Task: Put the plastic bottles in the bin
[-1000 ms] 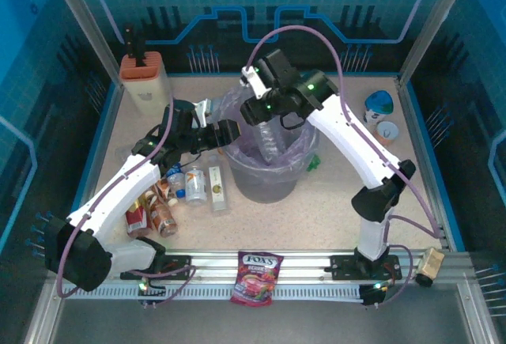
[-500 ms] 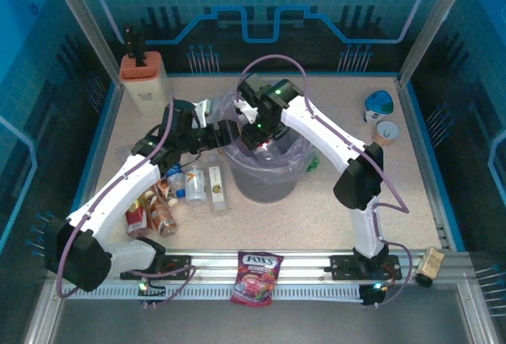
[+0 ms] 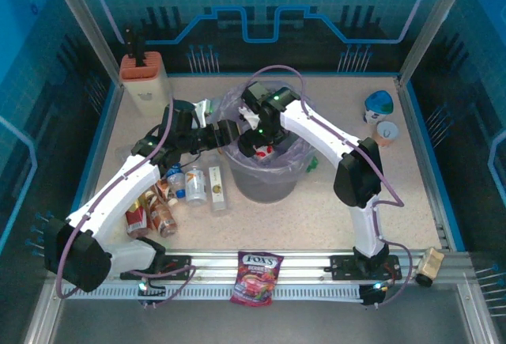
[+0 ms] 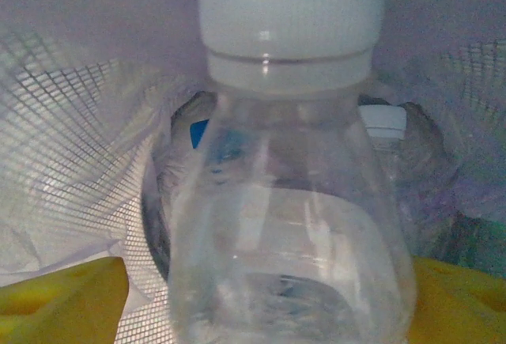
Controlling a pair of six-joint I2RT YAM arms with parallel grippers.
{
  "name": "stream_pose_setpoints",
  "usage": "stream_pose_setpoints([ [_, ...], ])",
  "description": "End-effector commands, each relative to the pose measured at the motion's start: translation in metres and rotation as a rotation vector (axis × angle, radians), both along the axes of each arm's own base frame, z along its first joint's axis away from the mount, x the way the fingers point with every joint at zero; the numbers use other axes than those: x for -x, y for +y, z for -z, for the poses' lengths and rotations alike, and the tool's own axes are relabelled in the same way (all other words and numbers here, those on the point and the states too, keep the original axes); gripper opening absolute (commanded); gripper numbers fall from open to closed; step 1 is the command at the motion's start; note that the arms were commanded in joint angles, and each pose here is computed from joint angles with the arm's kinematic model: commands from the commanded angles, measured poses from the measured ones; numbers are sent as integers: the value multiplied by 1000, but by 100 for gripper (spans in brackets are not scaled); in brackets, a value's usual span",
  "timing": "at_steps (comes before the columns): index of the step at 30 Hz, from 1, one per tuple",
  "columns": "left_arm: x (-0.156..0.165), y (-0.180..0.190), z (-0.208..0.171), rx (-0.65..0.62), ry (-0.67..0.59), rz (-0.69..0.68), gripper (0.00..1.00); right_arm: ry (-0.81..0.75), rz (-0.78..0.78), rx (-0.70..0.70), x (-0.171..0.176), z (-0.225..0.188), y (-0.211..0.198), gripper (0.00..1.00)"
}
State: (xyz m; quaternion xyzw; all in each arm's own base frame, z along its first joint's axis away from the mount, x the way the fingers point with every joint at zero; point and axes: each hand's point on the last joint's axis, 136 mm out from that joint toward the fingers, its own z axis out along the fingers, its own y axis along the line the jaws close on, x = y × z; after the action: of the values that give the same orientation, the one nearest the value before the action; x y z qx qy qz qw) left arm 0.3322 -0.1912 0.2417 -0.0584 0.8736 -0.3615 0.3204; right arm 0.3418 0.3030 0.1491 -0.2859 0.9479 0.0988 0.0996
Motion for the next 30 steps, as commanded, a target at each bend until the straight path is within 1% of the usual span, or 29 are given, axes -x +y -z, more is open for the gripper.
stream_pose_setpoints([
  [1, 6, 4, 5, -48, 5, 2, 80, -36, -8, -55, -1, -33, 3, 100],
  [4, 7, 5, 6, -51, 6, 1, 80, -80, -30, -121, 2, -67, 7, 100],
  [10, 7, 4, 7, -50, 9, 2, 80, -211, -93, -295, 19, -162, 9, 100],
  [15, 7, 5, 6, -55, 8, 0, 80, -359, -87, -401, 22, -232, -11, 98],
  [18, 6, 5, 6, -56, 8, 0, 80, -429, -96, -491, 29, -272, -23, 97],
  [20, 5, 5, 6, -55, 9, -2, 80, -475, -62, -528, 30, -293, -39, 96],
  [23, 6, 5, 6, -56, 10, -1, 80, -513, 50, -543, 19, -306, -77, 95],
  [26, 6, 5, 8, -62, 16, -1, 80, -529, 116, -574, 13, -311, -104, 95],
  [30, 7, 9, 8, -85, 12, -9, 80, -561, 301, -498, -7, -298, -166, 96],
])
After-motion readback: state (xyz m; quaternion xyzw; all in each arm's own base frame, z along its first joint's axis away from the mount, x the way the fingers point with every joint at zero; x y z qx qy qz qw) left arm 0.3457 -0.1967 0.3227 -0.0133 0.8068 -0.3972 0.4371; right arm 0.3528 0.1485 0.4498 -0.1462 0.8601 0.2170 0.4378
